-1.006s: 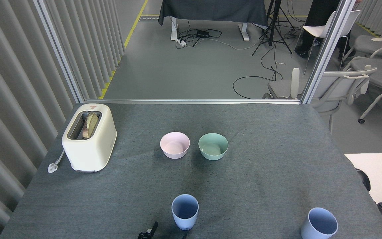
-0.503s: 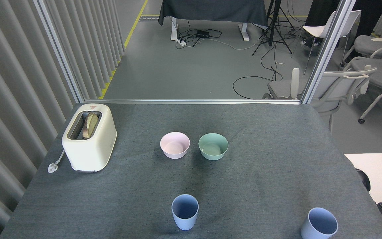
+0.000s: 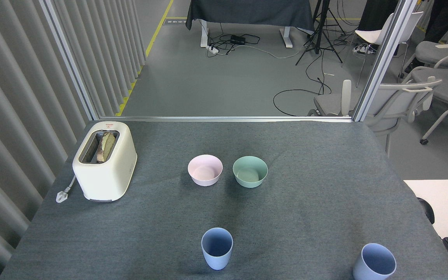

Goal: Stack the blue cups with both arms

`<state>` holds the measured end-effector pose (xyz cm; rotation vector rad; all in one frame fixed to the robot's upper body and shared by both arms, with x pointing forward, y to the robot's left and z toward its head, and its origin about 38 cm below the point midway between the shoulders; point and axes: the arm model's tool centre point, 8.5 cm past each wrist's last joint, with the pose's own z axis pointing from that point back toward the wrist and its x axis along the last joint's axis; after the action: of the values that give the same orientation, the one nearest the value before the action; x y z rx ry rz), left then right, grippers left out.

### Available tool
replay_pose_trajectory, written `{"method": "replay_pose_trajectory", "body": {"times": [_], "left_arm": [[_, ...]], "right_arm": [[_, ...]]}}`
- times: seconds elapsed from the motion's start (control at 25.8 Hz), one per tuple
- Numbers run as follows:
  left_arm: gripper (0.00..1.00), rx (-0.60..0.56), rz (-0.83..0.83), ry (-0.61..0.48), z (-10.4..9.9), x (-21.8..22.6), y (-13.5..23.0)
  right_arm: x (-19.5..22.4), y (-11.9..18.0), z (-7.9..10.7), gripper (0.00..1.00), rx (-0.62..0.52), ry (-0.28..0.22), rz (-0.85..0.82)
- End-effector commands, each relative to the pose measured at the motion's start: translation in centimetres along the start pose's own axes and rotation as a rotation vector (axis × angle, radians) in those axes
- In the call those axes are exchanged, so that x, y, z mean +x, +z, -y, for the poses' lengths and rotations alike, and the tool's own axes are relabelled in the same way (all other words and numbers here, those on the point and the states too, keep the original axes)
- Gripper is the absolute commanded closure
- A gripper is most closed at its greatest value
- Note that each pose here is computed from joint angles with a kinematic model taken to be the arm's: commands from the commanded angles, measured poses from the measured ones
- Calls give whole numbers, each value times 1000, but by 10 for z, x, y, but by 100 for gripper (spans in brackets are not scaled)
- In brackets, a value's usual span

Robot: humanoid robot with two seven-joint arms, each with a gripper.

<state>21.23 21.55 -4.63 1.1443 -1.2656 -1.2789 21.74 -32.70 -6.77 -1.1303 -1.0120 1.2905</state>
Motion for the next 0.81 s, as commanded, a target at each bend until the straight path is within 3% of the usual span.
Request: {"method": "replay_pose_trajectory", "body": {"times": [0.0,0.77], "left_arm": [[0,1,-1,1,0,0,-1],[0,9,1,-1,-2,0,-2]], "right_arm": [[-3,-14,3,0,-7,5,-3],[-4,-39,12,0,-23,-6,-20]]}}
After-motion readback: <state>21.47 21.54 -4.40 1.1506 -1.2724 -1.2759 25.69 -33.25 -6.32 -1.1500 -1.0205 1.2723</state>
